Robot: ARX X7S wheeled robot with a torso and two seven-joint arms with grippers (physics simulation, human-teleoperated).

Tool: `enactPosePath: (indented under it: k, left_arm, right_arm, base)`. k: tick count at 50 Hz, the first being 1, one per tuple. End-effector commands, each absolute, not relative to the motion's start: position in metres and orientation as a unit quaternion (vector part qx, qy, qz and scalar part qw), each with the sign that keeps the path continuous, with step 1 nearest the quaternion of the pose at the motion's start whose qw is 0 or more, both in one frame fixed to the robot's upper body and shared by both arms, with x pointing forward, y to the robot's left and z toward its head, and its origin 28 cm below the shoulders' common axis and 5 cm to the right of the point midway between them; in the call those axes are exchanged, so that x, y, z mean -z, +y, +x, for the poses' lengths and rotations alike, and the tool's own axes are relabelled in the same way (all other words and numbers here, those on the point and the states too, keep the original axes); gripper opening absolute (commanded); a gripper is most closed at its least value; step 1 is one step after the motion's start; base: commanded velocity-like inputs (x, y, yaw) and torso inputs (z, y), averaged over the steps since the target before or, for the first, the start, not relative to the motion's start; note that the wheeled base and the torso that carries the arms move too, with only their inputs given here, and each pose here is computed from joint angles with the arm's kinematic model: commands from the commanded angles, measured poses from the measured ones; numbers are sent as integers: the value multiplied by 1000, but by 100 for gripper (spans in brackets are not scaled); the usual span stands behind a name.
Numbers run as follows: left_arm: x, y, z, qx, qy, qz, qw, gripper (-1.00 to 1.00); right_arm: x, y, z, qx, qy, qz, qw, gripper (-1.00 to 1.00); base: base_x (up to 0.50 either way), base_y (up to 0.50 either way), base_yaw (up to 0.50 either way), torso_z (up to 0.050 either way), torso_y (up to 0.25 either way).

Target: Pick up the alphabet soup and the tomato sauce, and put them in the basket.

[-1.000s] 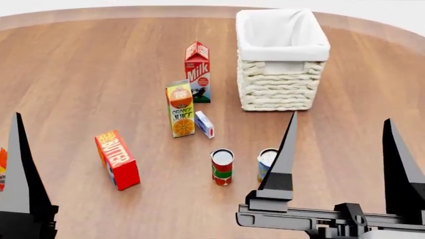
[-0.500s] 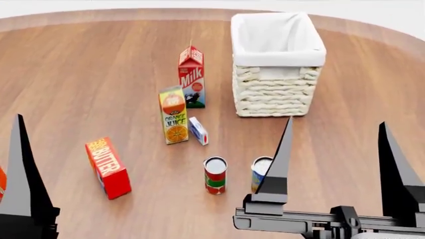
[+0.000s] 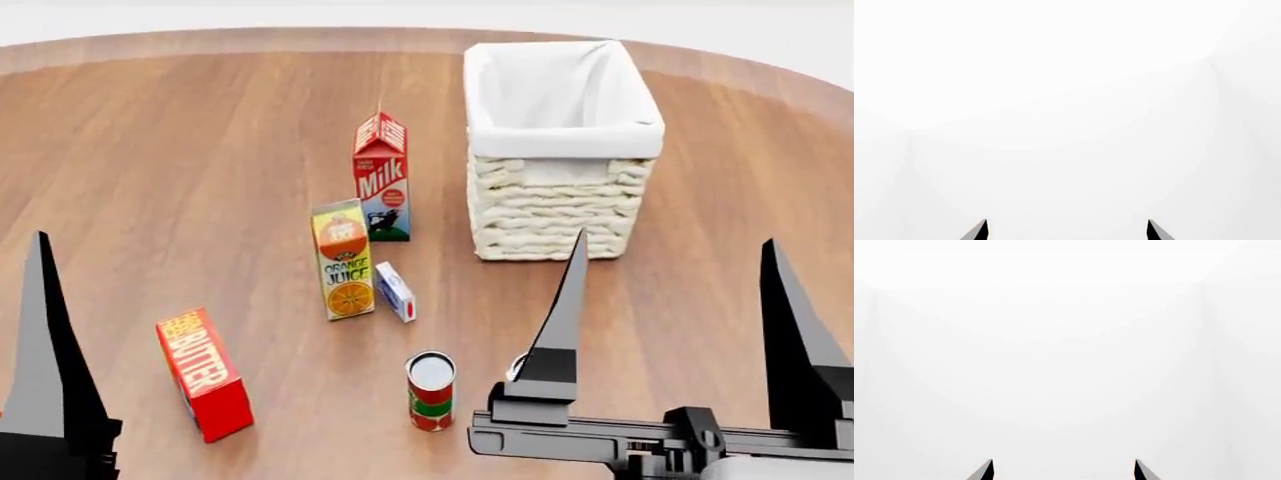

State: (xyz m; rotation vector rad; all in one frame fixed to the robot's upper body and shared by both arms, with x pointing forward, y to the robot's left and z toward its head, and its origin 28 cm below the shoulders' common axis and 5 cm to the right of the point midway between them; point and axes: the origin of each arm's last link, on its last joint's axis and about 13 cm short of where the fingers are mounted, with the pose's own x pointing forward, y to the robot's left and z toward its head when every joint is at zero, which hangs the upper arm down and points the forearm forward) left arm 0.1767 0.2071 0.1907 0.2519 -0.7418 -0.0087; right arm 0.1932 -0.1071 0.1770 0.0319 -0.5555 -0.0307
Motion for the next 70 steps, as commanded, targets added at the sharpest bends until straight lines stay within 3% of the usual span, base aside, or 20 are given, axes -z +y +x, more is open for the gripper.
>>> enactPosePath:
  k: [1, 70]
  left_arm:
    - [-191, 207, 177, 4, -363, 123, 924, 100]
    - [-194, 211, 173, -3, -366, 128, 922, 100]
  right_arm:
    - [-173, -107, 193, 15, -275, 16, 961, 100]
    - [-172, -108, 191, 13, -270, 13, 963, 100]
  base:
    - [172, 0, 0, 0, 0]
    - [225, 0, 0, 0, 0]
